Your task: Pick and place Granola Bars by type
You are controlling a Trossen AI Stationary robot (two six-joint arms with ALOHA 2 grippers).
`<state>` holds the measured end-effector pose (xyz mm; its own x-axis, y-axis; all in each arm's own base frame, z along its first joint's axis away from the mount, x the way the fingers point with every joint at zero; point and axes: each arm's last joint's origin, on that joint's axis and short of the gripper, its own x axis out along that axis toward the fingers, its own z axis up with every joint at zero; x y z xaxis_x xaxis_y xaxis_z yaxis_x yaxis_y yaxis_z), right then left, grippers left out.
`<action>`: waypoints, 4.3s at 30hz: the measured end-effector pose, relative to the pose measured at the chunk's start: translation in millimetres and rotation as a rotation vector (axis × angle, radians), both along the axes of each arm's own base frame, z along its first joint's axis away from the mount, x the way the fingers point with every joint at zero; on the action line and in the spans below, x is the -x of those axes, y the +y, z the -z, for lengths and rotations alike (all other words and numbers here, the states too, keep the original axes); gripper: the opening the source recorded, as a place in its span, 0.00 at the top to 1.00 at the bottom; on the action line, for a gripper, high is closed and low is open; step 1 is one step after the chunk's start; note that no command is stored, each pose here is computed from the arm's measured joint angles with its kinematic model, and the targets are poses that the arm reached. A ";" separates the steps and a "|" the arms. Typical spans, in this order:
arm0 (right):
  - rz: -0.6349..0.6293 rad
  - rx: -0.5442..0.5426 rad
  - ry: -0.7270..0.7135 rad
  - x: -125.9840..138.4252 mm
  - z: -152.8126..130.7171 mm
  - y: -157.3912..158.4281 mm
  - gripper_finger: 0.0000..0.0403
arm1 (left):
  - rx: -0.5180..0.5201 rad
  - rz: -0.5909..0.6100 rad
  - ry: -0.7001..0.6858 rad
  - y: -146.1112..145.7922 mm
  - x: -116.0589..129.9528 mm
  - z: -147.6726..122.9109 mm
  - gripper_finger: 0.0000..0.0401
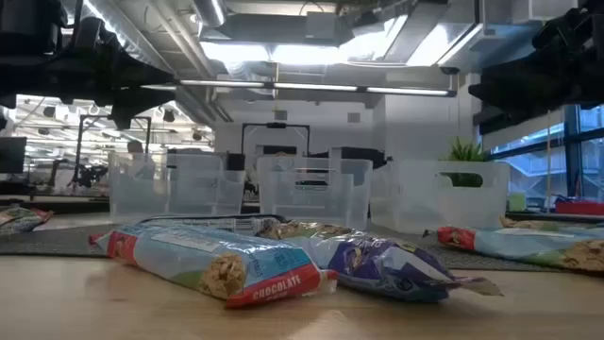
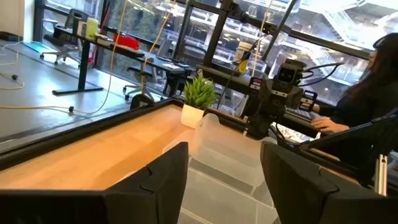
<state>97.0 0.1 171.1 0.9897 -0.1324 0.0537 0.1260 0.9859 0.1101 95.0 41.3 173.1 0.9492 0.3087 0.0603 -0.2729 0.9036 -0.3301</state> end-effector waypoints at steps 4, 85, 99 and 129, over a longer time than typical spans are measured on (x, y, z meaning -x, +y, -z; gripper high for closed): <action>0.000 0.000 0.000 0.0 0.0 0.0 0.49 | 0.000 0.000 0.000 0.0 0.0 -0.1 0.51; 0.166 0.095 -0.005 2.5 -32.5 -4.6 0.49 | 0.000 0.000 0.000 0.0 0.0 0.0 0.52; 0.246 -0.406 0.865 -54.0 -125.1 5.0 0.49 | 0.000 -0.001 -0.001 0.0 0.0 -0.2 0.51; 0.491 -0.641 1.438 -88.9 -15.8 131.8 0.49 | 0.029 -0.002 -0.001 0.1 0.0 0.7 0.51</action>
<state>185.9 131.9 186.9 0.0361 -0.0663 -0.9971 0.7455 0.6663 -0.0173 95.0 41.4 172.4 0.9486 0.3121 0.0517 -0.2744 0.8931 -0.3565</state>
